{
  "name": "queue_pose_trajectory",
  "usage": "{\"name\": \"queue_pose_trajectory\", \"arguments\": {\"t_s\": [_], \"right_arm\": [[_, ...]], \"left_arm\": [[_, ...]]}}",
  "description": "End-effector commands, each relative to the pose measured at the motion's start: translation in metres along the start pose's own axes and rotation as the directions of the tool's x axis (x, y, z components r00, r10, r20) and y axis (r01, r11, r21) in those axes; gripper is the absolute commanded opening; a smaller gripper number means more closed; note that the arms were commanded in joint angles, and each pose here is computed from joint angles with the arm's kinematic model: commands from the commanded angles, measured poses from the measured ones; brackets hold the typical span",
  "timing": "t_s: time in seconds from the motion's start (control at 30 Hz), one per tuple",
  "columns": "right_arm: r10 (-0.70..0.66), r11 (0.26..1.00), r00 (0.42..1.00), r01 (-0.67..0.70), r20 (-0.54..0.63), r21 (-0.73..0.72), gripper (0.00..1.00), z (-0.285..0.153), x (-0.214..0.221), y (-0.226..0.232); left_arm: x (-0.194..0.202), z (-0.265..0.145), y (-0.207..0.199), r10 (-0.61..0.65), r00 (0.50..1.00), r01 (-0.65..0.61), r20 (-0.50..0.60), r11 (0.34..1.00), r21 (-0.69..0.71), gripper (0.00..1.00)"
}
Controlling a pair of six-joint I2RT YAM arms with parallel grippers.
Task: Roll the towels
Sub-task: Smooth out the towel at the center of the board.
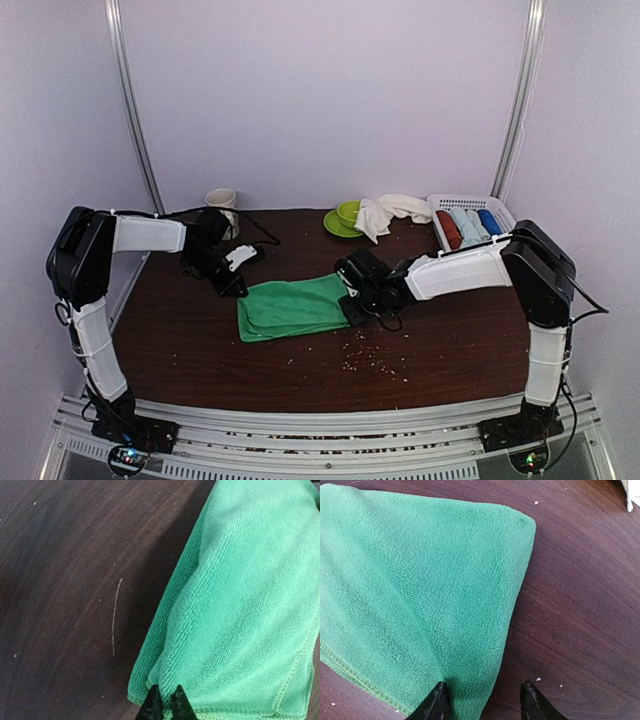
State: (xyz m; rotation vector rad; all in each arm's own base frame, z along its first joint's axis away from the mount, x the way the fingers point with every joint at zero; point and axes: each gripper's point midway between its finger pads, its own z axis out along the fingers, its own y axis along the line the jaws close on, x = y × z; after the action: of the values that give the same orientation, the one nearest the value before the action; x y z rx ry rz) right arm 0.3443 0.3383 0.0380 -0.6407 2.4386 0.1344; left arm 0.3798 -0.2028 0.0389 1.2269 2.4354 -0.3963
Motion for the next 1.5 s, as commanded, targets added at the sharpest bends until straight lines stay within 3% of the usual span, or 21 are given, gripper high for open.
{"name": "queue_pose_trajectory", "arguments": {"t_s": [0.0, 0.13, 0.23, 0.33, 0.47, 0.6, 0.77, 0.93, 1.47], "right_arm": [[-0.054, 0.997, 0.998, 0.056, -0.034, 0.056, 0.49, 0.002, 0.014, -0.006], [-0.082, 0.995, 0.997, 0.083, -0.012, 0.063, 0.53, -0.009, 0.002, -0.003], [-0.095, 0.993, 0.995, 0.094, 0.021, 0.071, 0.58, -0.025, -0.012, -0.003], [-0.105, 0.992, 0.993, 0.101, 0.054, 0.072, 0.63, -0.042, -0.027, -0.004], [-0.082, 0.995, 0.989, 0.076, 0.119, 0.059, 0.68, -0.062, -0.047, -0.006], [0.010, 1.000, 0.988, -0.008, 0.153, -0.010, 0.70, -0.066, -0.065, -0.011], [0.082, 0.997, 0.981, -0.078, 0.178, -0.029, 0.71, -0.052, -0.089, -0.024], [0.101, 0.994, 0.984, -0.094, 0.148, -0.057, 0.70, -0.021, -0.102, -0.022], [0.105, 0.994, 0.992, -0.102, 0.073, -0.042, 0.67, 0.039, -0.092, -0.020]], "left_arm": [[-0.001, -0.013, 0.008, 0.021, 1.000, -0.020, 0.007, 0.998, -0.060, 0.15], [-0.011, -0.027, 0.014, 0.039, 0.999, -0.036, 0.028, 0.993, -0.108, 0.59], [-0.030, -0.052, 0.021, 0.068, 0.994, -0.053, 0.081, 0.983, -0.178, 0.79], [-0.047, -0.080, 0.023, 0.129, 0.981, -0.089, 0.148, 0.964, -0.251, 0.87], [-0.053, -0.098, -0.009, 0.304, 0.933, -0.242, 0.193, 0.926, -0.291, 0.87], [-0.045, -0.085, -0.057, 0.455, 0.870, -0.399, 0.190, 0.876, -0.272, 0.83], [-0.039, -0.071, -0.089, 0.563, 0.808, -0.507, 0.173, 0.815, -0.283, 0.71], [-0.028, -0.052, -0.111, 0.648, 0.751, -0.604, 0.125, 0.751, -0.266, 0.70], [0.016, -0.019, -0.099, 0.684, 0.727, -0.668, -0.060, 0.684, -0.293, 0.56]]}}
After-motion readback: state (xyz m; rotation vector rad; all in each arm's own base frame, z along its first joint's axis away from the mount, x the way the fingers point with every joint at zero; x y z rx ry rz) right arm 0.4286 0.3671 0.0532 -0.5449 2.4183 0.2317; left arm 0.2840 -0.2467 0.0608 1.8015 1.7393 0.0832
